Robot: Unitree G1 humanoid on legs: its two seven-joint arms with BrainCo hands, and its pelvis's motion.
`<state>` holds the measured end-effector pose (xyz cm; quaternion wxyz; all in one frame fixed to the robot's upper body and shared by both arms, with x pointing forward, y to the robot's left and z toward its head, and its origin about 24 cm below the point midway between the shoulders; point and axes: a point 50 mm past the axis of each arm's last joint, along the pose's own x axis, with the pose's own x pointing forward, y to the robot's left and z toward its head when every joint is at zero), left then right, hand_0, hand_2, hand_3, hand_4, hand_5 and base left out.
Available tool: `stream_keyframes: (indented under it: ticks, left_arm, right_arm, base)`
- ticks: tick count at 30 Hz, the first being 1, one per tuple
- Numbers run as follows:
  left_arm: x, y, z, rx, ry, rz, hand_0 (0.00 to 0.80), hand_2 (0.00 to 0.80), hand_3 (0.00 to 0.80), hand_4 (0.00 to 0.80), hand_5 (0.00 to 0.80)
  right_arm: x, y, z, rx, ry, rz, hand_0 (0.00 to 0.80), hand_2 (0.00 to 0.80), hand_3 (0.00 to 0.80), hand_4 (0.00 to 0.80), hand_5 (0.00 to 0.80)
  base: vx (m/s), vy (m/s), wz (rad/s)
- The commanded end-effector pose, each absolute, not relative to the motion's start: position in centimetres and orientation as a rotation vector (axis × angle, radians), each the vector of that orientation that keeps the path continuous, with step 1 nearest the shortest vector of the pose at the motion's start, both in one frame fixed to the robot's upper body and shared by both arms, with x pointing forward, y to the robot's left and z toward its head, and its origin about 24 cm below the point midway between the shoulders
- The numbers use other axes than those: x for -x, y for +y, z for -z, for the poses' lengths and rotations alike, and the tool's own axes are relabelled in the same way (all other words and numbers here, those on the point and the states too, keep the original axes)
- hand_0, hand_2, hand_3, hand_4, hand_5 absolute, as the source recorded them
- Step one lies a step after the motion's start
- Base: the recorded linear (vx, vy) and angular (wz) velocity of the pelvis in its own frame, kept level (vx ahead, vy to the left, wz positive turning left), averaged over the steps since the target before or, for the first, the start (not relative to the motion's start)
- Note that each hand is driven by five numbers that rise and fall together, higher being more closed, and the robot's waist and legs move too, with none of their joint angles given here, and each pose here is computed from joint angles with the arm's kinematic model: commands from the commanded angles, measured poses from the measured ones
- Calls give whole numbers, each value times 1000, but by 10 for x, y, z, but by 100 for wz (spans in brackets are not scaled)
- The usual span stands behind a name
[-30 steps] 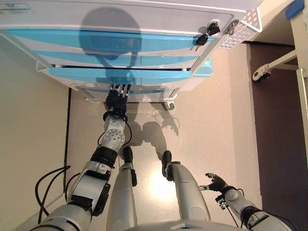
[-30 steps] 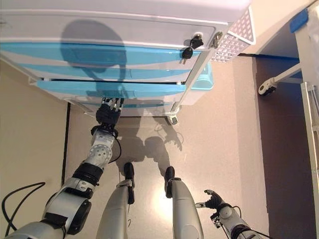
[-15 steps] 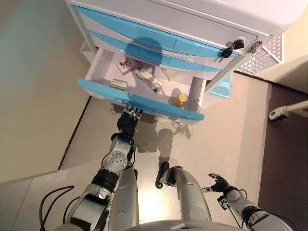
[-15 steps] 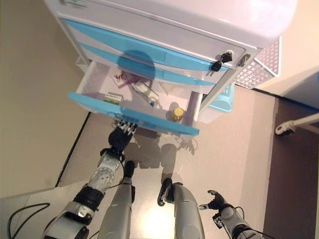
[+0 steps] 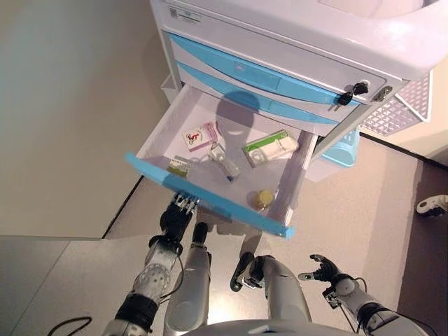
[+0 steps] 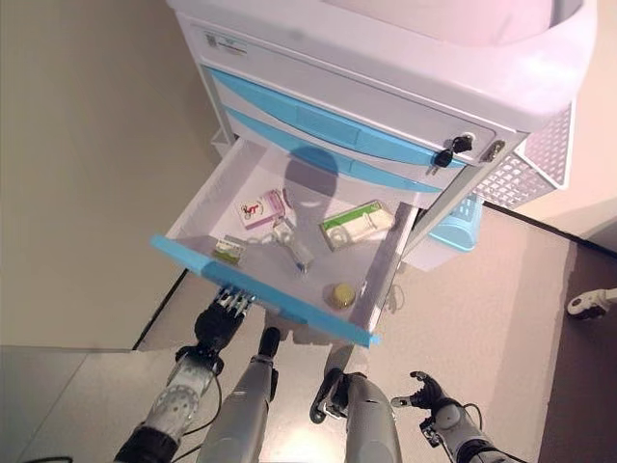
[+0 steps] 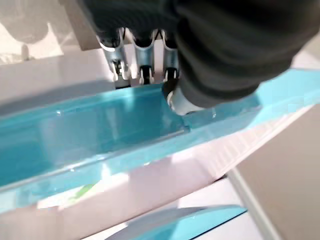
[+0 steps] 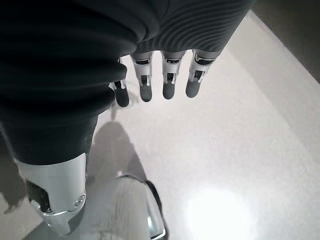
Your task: Open the drawer and pick up the medicine
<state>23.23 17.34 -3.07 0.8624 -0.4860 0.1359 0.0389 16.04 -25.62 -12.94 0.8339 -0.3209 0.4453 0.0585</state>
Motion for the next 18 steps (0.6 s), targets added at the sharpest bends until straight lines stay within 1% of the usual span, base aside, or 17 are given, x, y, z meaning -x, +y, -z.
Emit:
stream_keyframes:
  ticks: [1,3,4,6,7,11,18]
  left_arm:
    - [-255,206,-75,1023,-309,125,800,800,800,800,800]
    - [-246,219,-78,1022,-357,76,800,800,800,800,800]
    - [-246,219,-78,1022,-357,75,800,800,800,800,800]
    - [-235,231,-74,1037,-381,-1,800,800,800,800,800]
    - [-235,232,-74,1037,-381,-2,800,800,800,800,800]
    - [-224,243,-62,1036,-363,-100,800,800,800,800,800]
    - [-220,244,-48,1035,-298,-170,800,800,800,800,800]
  right_arm:
    - [-127,-285,134,734,1064,-83,0,0,0,0,0]
    - [-125,-285,135,731,1078,-77,0,0,0,0,0]
    - [-125,-285,135,732,1078,-78,0,0,0,0,0]
    - [-124,-284,135,733,1082,-79,0,0,0,0,0]
    - [-124,-284,135,734,1082,-79,0,0,0,0,0]
    - [-125,-285,135,732,1075,-71,0,0,0,0,0]
    - [-130,-285,133,723,1060,-45,0,0,0,0,0]
  base:
    - [14,52,9]
    - [9,50,4]
    - [11,48,1]
    - [9,50,2]
    - [6,36,-2]
    - [7,51,-2]
    - [3,48,-6]
